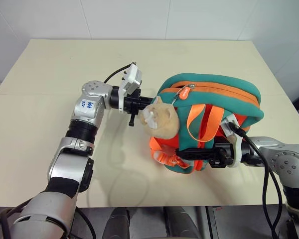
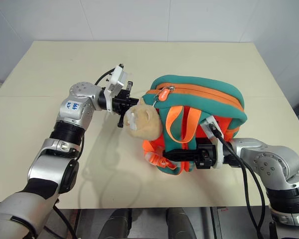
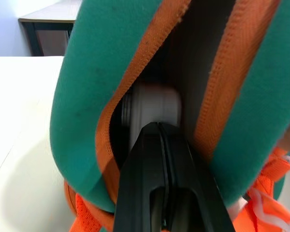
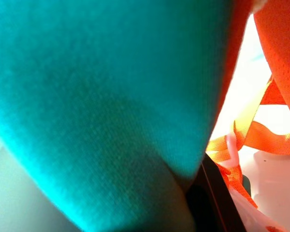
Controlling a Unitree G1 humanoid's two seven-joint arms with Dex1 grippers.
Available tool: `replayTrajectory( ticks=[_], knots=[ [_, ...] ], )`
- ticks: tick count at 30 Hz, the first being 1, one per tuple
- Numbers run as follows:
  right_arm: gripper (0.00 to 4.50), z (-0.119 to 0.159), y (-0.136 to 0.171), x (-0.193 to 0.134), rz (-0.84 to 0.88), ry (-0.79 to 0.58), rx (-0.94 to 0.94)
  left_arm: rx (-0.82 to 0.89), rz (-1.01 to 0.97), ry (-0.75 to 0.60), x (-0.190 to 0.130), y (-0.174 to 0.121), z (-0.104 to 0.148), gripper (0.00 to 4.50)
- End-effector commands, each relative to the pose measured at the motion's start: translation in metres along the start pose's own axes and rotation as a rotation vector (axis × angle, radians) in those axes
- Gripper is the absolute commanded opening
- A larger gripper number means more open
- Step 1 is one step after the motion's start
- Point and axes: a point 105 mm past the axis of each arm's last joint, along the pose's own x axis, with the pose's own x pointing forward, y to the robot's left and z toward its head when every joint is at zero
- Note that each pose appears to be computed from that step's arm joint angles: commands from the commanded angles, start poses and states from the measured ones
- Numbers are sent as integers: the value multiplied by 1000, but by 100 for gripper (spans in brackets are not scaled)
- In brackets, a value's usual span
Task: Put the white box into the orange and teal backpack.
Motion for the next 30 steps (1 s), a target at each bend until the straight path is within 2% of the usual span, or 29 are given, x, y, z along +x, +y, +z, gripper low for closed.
replayTrajectory(
  ticks=[1,3,6,9,12,18,22,27,30],
  knots=[
    [0,3,7,3,21,-7,-32,17,19,-14,6,3,6,3],
    [0,2,8,3,21,-8,-32,-6,2,-64,-3,0,17,3],
    [0,1,8,2,17,-2,-31,-29,20,-95,-27,-3,30,65],
    [0,1,8,1,15,4,-29,-7,83,-53,-52,-2,34,159],
    [0,1,5,0,13,3,-28,-6,119,-77,-71,-7,47,253],
    [0,-1,3,3,18,0,-23,-28,79,-126,-72,-41,62,437],
    [0,-1,2,3,19,-1,-22,-101,12,-134,-64,-63,62,448],
    [0,0,0,4,20,2,-23,-130,-20,-180,-52,-72,66,448],
    [0,0,-1,4,19,0,-26,-146,-48,-151,-45,-78,60,448]
  ],
)
